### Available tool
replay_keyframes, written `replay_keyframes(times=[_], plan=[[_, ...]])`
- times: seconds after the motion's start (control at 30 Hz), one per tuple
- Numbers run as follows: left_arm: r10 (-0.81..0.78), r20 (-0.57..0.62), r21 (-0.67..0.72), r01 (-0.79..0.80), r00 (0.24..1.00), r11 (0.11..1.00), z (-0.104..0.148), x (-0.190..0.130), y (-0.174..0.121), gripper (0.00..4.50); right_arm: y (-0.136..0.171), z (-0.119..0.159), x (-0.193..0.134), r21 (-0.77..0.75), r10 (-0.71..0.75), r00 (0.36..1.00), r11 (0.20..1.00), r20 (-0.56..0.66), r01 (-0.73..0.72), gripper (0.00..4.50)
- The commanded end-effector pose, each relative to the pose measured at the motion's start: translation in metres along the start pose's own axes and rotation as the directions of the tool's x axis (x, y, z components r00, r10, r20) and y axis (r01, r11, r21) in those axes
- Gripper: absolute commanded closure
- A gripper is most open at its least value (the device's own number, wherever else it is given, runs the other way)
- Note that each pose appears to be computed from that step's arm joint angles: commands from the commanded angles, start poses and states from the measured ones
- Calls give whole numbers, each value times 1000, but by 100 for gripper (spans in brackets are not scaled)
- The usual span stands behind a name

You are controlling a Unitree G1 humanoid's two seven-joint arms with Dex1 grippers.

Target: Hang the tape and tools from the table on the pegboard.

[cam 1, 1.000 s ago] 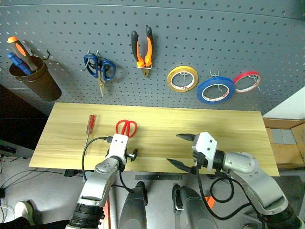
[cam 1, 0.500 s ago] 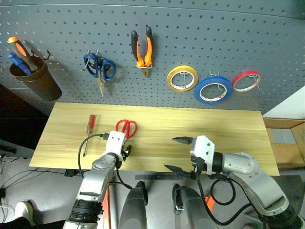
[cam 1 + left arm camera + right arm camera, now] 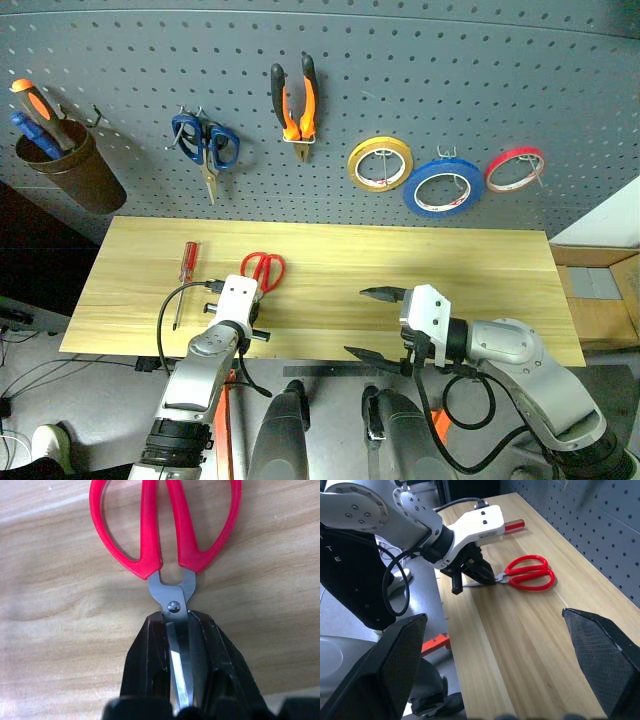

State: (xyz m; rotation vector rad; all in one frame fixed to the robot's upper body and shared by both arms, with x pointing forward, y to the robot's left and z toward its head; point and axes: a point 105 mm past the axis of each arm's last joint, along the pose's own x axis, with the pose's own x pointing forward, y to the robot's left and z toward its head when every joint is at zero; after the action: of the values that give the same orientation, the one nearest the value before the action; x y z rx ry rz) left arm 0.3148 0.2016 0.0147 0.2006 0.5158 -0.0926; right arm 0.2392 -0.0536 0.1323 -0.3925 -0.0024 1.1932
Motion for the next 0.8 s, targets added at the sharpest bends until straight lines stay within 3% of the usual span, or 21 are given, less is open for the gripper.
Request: replay_keyframes(times=[0.03,0.23,0.4,0.57,0.63,0.8], plan=[[-87,67,4,87,994,996,5,-9,-13,427,-10,16,-7,29,-66,994,998,85,63,0],[20,332,107,-59,943,993,41,-31,-2,427,-33,24,-23,133,-273,949,958,156,254,0],[90,369,92,-132,925,987,29,-61,-2,427,-36,50,-39,250,-379,857,919,350,304,0],[80,522,-20,-81,849,996,35,-102,-2,427,-24,63,-51,312,-405,802,906,439,287,0],[105,590,-66,-81,800,995,49,-111,3,427,-23,63,-53,322,-417,792,900,446,293,0],[88,735,-25,-102,672,994,83,-130,4,427,-30,61,-56,337,-442,776,889,451,311,0]])
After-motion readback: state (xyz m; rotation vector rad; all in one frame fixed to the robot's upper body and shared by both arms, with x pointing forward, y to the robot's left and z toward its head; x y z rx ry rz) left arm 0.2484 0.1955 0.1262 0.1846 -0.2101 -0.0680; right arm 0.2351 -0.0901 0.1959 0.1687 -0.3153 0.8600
